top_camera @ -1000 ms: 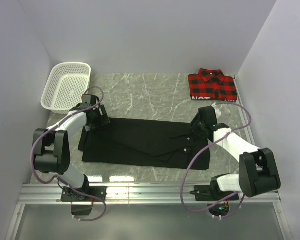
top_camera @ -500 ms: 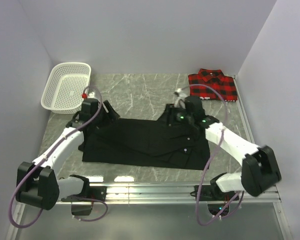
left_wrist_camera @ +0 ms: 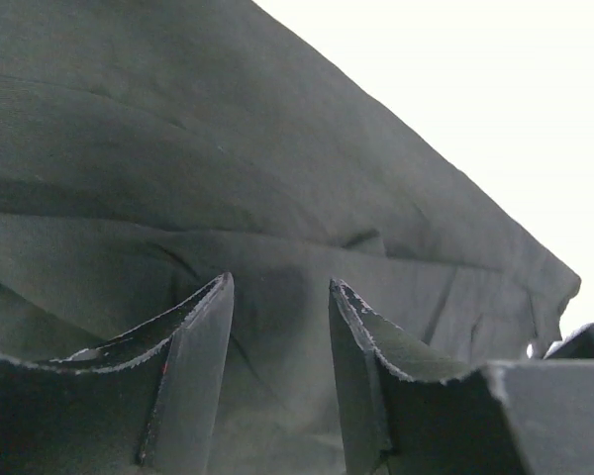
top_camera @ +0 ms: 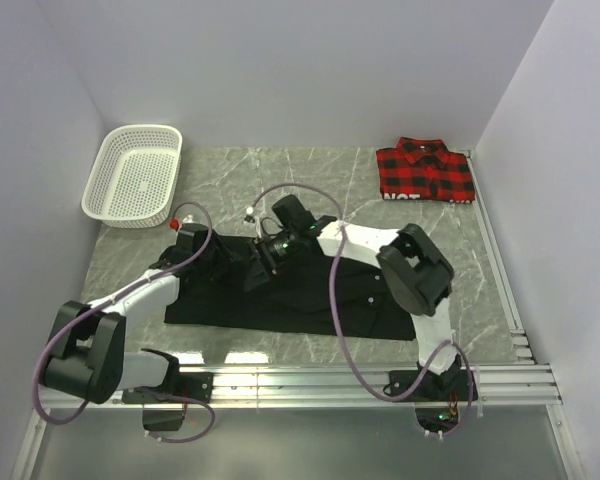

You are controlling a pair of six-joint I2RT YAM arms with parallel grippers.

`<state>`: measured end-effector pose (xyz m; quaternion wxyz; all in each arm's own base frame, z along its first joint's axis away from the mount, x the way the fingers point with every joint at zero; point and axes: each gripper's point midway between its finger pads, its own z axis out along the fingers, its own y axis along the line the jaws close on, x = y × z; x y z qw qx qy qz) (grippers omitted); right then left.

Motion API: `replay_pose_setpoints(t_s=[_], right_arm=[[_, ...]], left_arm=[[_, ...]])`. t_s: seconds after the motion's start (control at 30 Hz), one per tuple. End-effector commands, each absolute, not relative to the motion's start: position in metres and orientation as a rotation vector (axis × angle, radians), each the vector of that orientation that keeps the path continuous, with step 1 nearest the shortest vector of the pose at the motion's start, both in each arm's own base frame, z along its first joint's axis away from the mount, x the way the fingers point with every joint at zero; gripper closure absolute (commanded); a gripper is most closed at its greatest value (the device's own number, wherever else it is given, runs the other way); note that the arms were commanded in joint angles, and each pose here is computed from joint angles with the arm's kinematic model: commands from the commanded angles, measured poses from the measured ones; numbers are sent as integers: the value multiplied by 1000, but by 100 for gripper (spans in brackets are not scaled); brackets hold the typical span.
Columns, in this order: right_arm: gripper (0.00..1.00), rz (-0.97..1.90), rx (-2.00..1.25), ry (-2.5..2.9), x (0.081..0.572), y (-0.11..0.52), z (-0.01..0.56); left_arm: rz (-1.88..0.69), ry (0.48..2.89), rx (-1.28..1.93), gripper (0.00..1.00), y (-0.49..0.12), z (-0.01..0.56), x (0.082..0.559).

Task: Fold and stack the long sleeve shirts
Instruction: Fold the shirt

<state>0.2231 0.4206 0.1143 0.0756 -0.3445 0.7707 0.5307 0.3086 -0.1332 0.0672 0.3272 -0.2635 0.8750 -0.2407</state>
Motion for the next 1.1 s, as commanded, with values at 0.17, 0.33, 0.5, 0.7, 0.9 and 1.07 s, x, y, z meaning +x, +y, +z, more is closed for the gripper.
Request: replay_pose_setpoints(t_s=[0.17, 0.33, 0.5, 0.7, 0.9, 1.07], right_arm=[[35, 1605, -1112, 2548, 212, 410, 49], [35, 1545, -1073, 2726, 204, 376, 21], [35, 1490, -1054, 2855, 186, 336, 10], [36, 1513, -912, 2922, 160, 301, 1], [37, 1308, -842, 2901, 167, 276, 16], [38, 884, -749, 2779, 211, 257, 45]], left_arm=[[-524, 2211, -905, 51, -103, 33, 318], [-531, 2210, -1028, 51, -89, 15, 313], [-535, 2209, -1094, 52, -81, 7, 311], [-522, 2183, -1114, 52, -75, 12, 320], [-506, 2141, -1069, 48, -72, 39, 336], [-486, 2014, -1024, 30, -61, 94, 349]])
